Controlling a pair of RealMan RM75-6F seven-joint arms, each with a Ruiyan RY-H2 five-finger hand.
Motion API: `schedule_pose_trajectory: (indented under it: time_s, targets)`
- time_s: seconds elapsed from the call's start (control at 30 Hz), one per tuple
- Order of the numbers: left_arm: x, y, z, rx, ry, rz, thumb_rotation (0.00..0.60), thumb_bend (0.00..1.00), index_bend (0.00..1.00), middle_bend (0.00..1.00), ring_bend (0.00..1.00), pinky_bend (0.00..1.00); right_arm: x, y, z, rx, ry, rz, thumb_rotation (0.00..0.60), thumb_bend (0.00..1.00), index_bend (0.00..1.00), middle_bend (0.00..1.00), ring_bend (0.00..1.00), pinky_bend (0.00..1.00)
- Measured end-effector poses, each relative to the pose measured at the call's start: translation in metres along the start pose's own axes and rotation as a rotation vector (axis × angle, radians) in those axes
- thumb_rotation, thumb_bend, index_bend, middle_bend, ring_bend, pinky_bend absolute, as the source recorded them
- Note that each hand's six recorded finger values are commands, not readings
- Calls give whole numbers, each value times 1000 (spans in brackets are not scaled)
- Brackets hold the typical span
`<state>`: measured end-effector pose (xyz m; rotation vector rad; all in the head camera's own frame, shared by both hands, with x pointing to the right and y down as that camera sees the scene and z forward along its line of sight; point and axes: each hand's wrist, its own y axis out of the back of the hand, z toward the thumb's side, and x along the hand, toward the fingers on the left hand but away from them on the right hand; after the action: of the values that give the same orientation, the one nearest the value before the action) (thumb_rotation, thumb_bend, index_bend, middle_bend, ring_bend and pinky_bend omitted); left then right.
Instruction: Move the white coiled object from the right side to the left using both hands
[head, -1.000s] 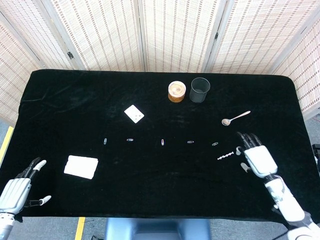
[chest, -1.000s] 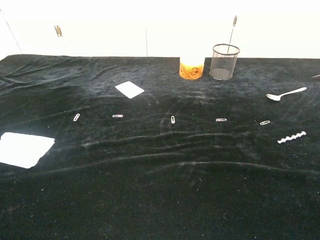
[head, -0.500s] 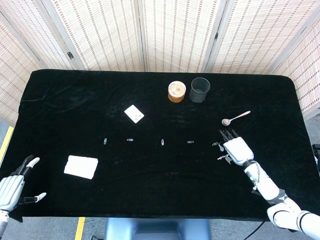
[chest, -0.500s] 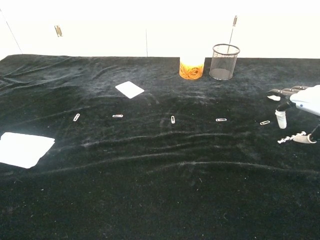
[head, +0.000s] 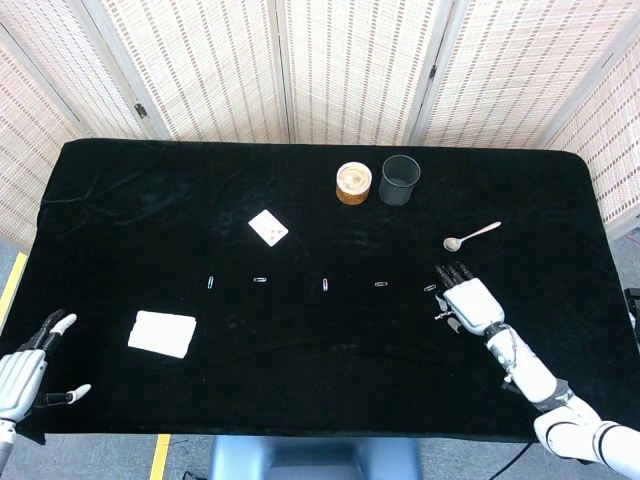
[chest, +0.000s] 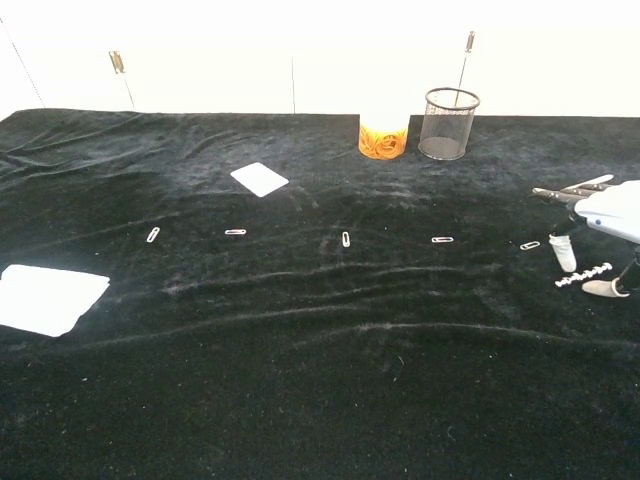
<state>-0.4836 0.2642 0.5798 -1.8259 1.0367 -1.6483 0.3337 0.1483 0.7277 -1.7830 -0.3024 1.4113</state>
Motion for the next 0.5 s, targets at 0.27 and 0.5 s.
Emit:
schedule_pose_trajectory:
  time_s: [0.27,0.5]
  targets:
    - [-1,3,-4,-12,7,7,600,148,0,0,183,332,-7,-1,1,1,1,13,600,329,524,0,46,59]
    - [-1,4,-5,-19,11,8,600,148,0,0,183,332,-8,-4,1,7,1,34,600,345,547,0,47,59]
